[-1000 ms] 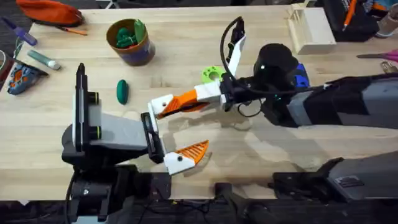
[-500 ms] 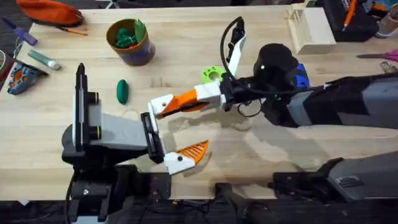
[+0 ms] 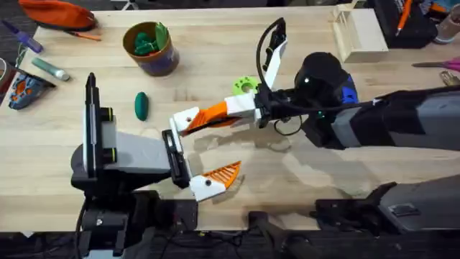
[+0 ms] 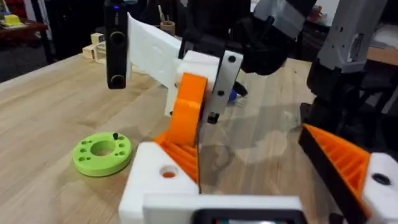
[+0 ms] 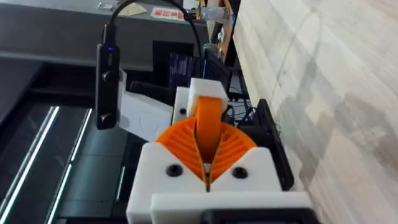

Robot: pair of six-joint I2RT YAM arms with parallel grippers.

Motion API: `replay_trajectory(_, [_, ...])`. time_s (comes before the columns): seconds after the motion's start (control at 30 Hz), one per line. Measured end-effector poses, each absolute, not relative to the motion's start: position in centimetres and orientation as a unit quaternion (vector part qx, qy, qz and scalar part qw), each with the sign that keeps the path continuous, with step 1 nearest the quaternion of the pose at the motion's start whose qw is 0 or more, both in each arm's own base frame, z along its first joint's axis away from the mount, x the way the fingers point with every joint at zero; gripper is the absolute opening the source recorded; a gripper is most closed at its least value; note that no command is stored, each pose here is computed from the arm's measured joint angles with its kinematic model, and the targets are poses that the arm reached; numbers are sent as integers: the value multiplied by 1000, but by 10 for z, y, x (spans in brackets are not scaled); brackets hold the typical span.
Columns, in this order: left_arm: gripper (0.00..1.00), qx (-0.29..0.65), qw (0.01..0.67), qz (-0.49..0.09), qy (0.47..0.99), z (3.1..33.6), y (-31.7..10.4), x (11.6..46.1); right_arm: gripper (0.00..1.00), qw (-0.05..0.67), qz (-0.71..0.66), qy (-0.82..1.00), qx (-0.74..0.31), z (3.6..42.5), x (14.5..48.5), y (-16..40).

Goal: Pick up the gripper from the table and insert it into the empty holder that is missing its gripper. Then pick up a screw, insert it into the mounting hole, and use the screwdriver to tighten it. Finally, clean up the table by picking up the vegetable and placing it into the bucket.

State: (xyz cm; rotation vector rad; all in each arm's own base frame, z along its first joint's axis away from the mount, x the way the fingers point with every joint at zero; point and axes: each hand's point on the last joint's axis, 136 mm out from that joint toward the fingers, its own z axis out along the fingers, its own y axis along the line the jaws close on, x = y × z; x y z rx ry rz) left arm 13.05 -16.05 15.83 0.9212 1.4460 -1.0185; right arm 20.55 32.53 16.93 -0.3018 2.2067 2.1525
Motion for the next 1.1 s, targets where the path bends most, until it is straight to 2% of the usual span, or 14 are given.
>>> replay_trajectory(1.1, [985, 384, 545, -425, 612, 158, -160, 132, 7, 14, 698, 712, -72, 165, 206, 327])
